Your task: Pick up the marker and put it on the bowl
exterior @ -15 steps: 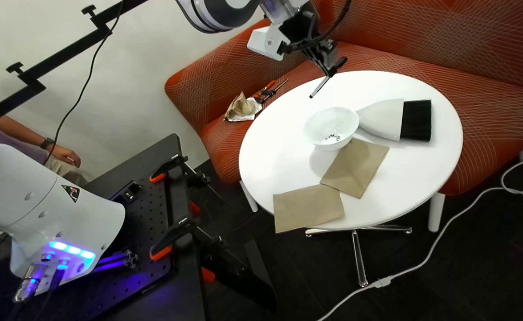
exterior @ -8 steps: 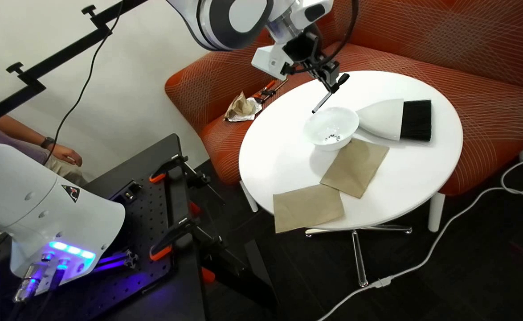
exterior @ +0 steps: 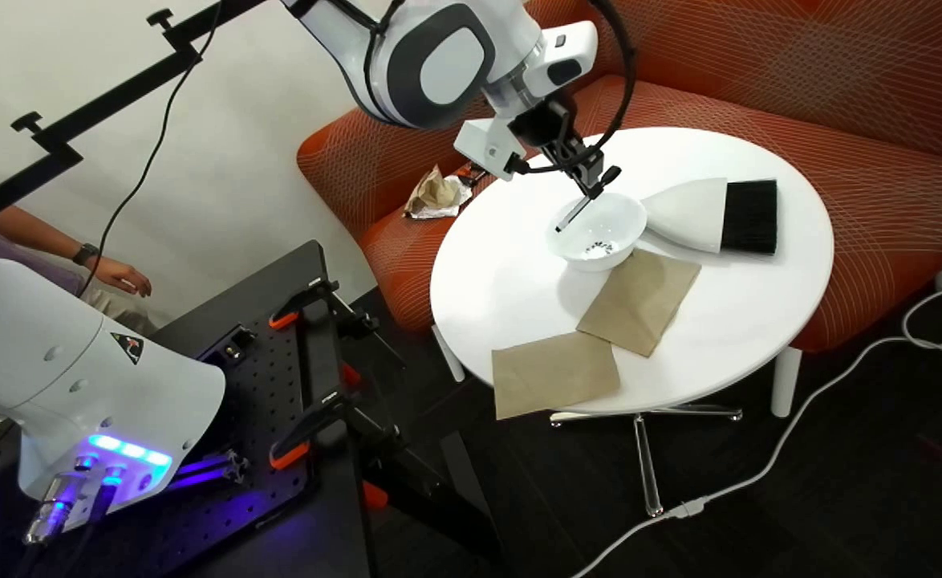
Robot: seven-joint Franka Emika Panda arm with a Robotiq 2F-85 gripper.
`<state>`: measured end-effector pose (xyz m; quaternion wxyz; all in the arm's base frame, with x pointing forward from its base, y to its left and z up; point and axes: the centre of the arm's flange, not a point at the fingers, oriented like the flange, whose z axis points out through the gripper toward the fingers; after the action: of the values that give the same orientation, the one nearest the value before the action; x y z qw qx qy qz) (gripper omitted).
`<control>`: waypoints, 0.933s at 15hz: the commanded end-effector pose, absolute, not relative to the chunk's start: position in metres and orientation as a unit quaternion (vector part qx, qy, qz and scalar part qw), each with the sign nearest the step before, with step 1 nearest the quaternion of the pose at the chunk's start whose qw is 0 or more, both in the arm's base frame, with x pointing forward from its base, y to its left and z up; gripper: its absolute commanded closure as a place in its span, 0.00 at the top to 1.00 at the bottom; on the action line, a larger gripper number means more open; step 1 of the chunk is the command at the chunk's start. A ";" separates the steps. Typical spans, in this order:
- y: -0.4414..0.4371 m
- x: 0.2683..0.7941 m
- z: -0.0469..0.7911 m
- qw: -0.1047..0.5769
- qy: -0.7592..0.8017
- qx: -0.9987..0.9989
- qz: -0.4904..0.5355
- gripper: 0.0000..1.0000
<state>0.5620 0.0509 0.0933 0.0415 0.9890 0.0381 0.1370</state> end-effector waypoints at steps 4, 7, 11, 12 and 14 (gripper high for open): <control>0.052 0.559 0.084 0.035 0.033 0.987 0.152 0.03; 0.054 0.559 0.087 0.032 0.035 0.986 0.157 0.37; 0.056 0.557 0.092 0.030 0.035 0.985 0.166 0.66; 0.056 0.556 0.095 0.030 0.034 0.985 0.169 0.75; 0.056 0.556 0.100 0.028 0.034 0.983 0.179 0.88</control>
<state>0.5612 0.0542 0.0878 0.0364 0.9860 0.0406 0.1573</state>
